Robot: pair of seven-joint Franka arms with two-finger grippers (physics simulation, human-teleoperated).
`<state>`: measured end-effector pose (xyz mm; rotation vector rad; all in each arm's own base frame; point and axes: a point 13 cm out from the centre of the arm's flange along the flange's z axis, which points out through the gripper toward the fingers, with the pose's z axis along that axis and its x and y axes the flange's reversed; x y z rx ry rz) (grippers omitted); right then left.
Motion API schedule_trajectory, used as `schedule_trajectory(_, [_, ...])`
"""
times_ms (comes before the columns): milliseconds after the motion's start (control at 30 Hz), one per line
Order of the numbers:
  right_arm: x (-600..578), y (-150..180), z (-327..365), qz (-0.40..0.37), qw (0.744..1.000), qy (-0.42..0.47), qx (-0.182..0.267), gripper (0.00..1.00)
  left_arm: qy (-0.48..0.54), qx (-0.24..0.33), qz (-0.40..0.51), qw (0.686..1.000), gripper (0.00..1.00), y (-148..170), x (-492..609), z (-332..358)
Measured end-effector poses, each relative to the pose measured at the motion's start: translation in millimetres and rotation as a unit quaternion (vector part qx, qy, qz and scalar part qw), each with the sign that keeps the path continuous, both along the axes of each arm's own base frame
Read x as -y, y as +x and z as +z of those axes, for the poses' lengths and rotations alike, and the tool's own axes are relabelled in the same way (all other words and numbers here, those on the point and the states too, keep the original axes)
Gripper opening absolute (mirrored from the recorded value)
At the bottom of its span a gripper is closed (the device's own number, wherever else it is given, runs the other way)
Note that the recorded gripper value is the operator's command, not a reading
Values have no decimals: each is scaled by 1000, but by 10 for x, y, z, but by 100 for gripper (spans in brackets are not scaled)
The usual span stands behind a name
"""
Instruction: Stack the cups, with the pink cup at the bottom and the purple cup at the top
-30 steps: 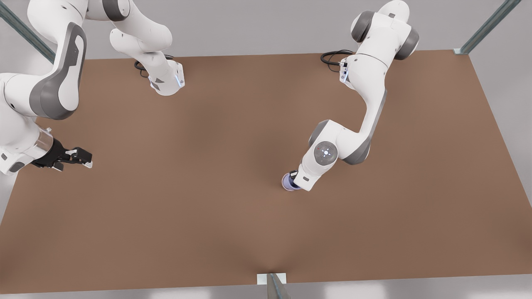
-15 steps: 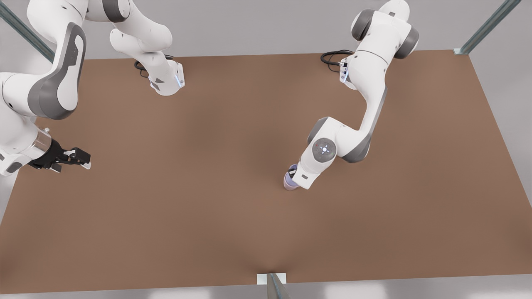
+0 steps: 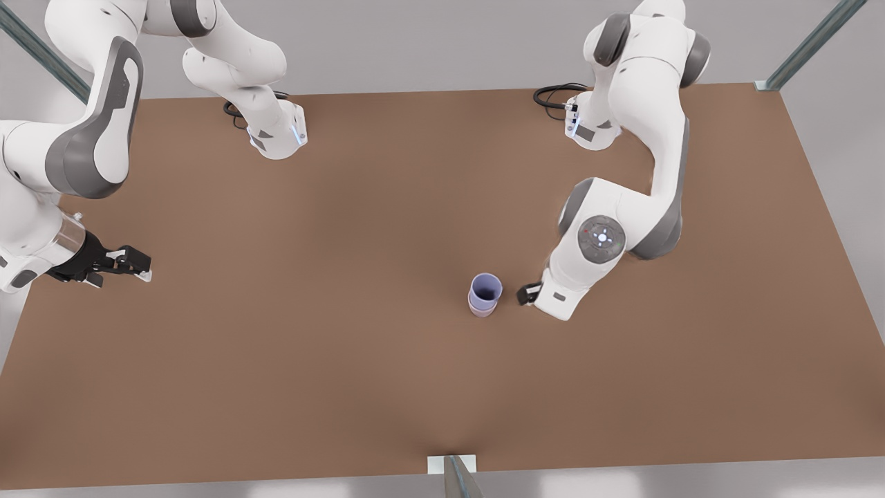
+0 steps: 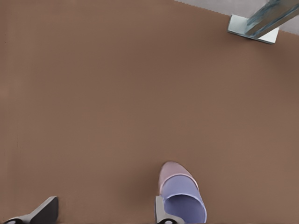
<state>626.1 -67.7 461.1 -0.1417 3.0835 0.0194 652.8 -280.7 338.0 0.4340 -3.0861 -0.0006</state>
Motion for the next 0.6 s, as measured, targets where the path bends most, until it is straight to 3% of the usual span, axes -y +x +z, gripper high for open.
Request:
schedule_trajectory(200, [-2,1,-3,0,1000,0,0,100,42,10,12,999,100,195,-1506,588])
schedule_trajectory(367, [2,2,-4,0,1000,0,0,100,0,14,-76,997,100,-62,-1571,1101])
schedule_trajectory(600, [-2,4,-3,1,1000,0,0,100,7,-8,-165,986,100,-259,-1616,1057])
